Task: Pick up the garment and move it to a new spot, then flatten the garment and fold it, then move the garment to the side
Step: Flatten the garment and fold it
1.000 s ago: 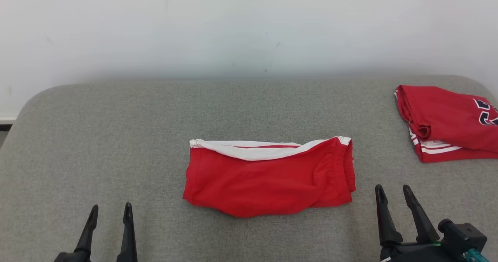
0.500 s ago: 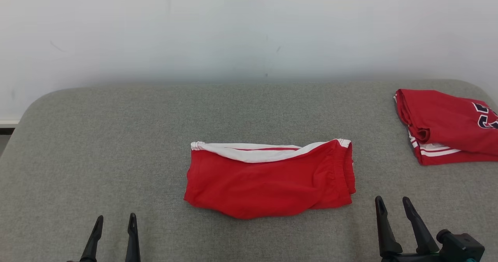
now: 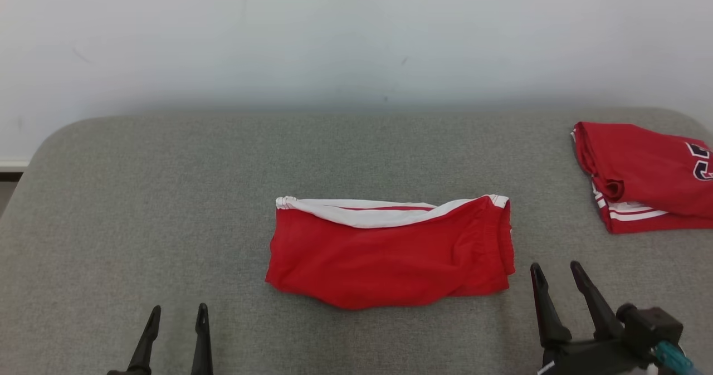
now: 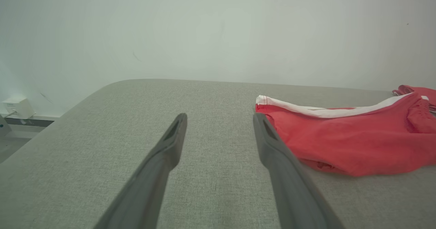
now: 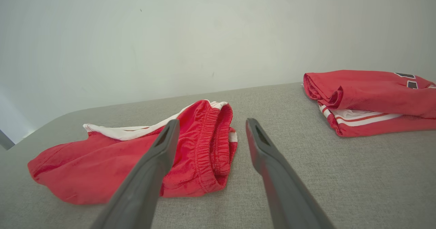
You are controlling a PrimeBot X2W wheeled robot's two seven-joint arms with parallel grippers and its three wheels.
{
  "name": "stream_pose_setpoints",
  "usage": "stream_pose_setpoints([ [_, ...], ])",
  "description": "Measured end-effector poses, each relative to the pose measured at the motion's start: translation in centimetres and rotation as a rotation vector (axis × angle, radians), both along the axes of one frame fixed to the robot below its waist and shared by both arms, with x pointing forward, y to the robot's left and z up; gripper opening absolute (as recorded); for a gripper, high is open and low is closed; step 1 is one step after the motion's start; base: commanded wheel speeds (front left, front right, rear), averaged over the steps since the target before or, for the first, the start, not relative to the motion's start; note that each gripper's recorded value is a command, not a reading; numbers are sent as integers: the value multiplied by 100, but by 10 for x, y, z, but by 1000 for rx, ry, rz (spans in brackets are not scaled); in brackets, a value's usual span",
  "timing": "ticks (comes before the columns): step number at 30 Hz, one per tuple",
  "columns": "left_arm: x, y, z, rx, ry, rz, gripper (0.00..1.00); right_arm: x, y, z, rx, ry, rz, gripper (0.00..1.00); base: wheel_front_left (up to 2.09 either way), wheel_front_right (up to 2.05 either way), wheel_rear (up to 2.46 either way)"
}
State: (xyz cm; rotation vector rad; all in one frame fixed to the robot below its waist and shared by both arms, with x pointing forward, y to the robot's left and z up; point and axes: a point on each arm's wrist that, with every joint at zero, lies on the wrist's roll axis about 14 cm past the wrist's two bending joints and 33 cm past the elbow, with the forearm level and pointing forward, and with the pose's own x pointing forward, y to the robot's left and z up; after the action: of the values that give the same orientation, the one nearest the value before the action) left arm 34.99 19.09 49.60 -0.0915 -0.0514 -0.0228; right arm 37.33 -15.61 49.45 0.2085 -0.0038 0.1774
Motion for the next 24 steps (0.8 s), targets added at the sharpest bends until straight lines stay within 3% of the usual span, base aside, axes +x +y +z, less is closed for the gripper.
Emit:
stream_pose_setpoints([
  [11,8,-6,-8,-17,25,-9,100,63,11,-12,-102,89,56,100,0,0,0],
  [24,12,9,-20,-26,63,38,100,91,20,-81,-112,316,53,100,0,0,0],
])
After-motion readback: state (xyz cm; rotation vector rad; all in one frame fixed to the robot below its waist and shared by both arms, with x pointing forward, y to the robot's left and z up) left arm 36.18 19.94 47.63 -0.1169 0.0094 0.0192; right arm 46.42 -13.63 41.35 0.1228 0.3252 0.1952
